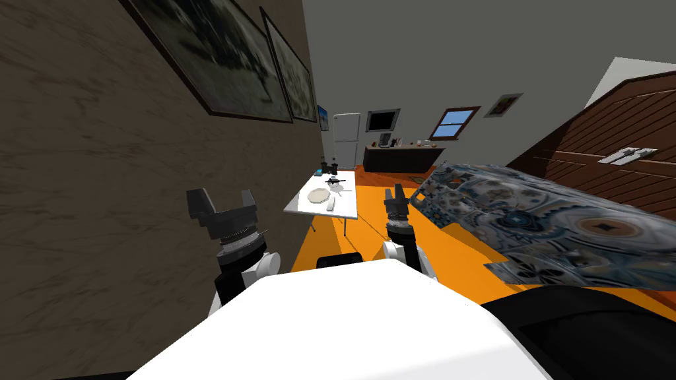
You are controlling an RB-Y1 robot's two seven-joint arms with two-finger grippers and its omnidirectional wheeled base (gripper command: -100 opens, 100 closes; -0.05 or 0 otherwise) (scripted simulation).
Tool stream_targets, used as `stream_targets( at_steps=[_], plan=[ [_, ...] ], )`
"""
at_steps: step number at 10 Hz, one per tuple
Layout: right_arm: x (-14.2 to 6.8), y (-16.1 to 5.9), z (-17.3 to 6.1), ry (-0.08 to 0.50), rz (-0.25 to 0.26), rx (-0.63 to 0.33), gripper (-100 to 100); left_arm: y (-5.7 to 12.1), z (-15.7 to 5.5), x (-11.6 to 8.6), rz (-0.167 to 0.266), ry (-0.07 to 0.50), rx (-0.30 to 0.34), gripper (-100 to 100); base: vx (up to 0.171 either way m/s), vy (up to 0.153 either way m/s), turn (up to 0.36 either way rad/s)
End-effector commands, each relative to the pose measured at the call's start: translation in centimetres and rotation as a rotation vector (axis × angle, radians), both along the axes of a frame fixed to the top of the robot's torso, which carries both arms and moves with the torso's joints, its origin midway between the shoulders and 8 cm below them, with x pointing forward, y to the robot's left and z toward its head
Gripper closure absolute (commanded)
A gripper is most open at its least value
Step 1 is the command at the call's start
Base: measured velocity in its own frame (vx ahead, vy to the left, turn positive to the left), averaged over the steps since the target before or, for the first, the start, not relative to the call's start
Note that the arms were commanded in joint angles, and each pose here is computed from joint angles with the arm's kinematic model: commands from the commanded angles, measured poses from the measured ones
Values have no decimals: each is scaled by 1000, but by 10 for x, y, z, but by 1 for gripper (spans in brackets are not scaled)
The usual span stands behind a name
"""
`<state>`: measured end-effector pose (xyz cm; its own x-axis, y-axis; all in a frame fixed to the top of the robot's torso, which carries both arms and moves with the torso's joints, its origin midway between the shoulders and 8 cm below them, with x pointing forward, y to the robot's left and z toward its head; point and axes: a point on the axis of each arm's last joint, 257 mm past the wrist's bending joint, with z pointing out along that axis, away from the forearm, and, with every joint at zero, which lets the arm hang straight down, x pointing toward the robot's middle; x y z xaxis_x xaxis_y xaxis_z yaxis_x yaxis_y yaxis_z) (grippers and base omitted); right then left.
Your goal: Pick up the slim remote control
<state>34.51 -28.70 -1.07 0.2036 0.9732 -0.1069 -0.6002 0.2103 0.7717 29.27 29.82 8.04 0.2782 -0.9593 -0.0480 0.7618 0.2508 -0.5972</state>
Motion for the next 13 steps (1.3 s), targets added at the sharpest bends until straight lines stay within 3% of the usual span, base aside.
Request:
stream_targets(
  at_steps=[1, 5, 6, 12, 13],
  plan=[
    [0, 6, 3, -1, 15, -56, -100, 0, 0, 0, 0, 0, 0, 0, -13, -15, 63],
    [-5, 32, 17, -26, 49, -277, -100, 0, 0, 0, 0, 0, 0, 0, -31, -61, 130],
    [-5, 32, 16, -25, 54, -286, -100, 0, 0, 0, 0, 0, 0, 0, -28, -61, 41],
    [-18, 79, 25, -105, 87, -658, -100, 0, 0, 0, 0, 0, 0, 0, -37, -65, 190],
    [-17, 82, 23, -103, 84, -678, -100, 0, 0, 0, 0, 0, 0, 0, -29, -60, 96]
  ],
)
